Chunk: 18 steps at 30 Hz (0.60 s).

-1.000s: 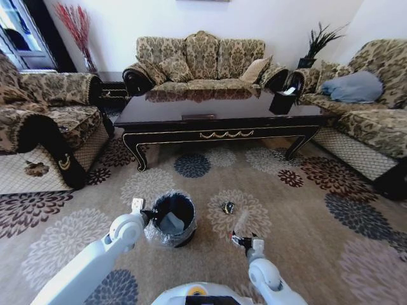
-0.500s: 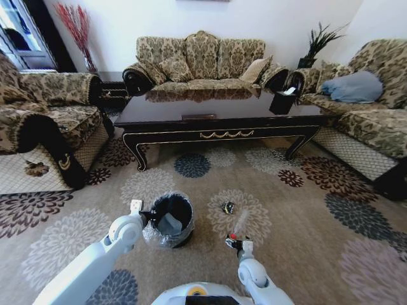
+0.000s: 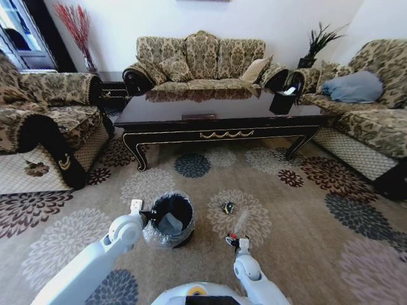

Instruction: Move to the front of the table and pick up the trash from the floor, then place it into the trash bin.

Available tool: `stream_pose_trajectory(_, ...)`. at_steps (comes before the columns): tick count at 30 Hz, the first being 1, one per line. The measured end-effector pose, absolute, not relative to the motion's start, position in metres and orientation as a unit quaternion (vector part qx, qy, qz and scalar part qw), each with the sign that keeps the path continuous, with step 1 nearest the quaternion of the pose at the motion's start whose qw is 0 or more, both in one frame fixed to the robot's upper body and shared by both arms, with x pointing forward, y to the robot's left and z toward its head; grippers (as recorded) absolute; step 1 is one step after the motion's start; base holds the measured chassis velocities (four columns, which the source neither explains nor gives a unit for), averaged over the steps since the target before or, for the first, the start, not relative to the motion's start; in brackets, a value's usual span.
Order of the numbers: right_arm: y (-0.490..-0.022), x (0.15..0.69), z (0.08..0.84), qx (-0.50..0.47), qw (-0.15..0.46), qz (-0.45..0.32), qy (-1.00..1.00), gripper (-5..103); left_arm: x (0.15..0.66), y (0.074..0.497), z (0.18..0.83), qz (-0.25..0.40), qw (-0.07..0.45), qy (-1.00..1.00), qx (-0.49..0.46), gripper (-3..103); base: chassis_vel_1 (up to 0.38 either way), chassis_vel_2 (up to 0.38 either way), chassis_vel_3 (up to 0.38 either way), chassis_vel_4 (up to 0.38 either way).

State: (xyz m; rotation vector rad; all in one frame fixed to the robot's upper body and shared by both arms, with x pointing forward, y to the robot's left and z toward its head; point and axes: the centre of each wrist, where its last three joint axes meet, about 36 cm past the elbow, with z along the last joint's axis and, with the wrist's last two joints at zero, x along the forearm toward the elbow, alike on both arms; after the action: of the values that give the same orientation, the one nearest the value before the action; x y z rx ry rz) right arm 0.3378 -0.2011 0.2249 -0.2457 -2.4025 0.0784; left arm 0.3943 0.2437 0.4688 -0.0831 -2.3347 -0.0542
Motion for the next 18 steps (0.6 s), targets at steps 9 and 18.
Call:
stream_pose_trajectory(9,-0.203,0.336,0.217,-0.092,0.35,0.035,-0.931,57,0.398,0.241,0.468,-0.017,0.39,-0.92,-0.034,3,0.0,0.0,0.0,0.0)
stream_pose_trajectory(18,-0.204,0.332,0.213,-0.086,0.355,0.044,-0.93,28,0.398,0.238,0.473,-0.012,0.386,-0.922,-0.039,3,0.0,0.0,0.0,0.0)
